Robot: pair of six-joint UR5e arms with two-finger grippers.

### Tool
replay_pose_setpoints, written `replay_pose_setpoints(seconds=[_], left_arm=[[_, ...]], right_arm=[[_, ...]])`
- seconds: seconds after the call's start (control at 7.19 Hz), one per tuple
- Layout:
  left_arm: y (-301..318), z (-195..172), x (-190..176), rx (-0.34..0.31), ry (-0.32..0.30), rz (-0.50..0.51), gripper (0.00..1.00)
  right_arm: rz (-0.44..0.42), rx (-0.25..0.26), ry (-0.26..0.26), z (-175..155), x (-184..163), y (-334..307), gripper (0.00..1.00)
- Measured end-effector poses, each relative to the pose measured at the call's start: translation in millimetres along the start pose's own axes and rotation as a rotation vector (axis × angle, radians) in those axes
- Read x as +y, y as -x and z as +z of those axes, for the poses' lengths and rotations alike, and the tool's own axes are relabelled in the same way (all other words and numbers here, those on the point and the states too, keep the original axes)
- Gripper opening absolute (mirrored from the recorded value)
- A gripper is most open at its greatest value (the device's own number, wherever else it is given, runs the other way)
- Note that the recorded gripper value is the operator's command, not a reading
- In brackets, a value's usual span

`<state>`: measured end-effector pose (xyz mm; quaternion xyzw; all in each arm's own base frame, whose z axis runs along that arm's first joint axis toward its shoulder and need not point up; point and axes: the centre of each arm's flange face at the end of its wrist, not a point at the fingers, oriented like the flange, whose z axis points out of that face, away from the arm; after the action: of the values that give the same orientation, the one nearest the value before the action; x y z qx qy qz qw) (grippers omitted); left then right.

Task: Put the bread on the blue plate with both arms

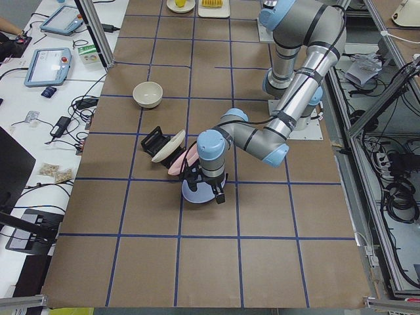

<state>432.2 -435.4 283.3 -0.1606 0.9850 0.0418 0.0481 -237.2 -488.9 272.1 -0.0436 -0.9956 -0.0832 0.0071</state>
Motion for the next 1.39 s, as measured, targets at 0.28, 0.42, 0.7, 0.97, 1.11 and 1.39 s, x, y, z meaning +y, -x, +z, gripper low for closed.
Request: replay_pose_setpoints(seconds=[0.28,0.42,0.7,0.97,1.11,1.39], left_arm=[[-0.7,2.5,0.2,0.008,0.007,0.002,0.65],[-1.0,4.2,-0.3,0.011,0.008,0.005,0.62],[-0.8,6.6,-0.9,0.012,0.011,0.008,0.41],[-0.7,7.7,-1.1,0.013,0.013,0.013,0.18],[-0.5,7.2,-1.3,0.013,0.013,0.013,0.0],[0.0,5.4,-1.6,0.011,0.01,0.013,0.0]], right_arm=[[-0.001,-0.012,0.02,27.3,-10.0,-11.1,1.0],[-0.001,-0.024,0.039,42.5,-13.9,-14.8,1.0],[-0.003,-0.035,0.069,60.4,-17.2,-17.5,1.0],[-0.002,-0.047,0.092,79.0,-18.7,-16.8,1.0],[-0.003,-0.05,0.098,87.2,-20.4,-17.0,1.0],[-0.006,-0.037,0.126,100.2,-21.9,-19.4,1.0]])
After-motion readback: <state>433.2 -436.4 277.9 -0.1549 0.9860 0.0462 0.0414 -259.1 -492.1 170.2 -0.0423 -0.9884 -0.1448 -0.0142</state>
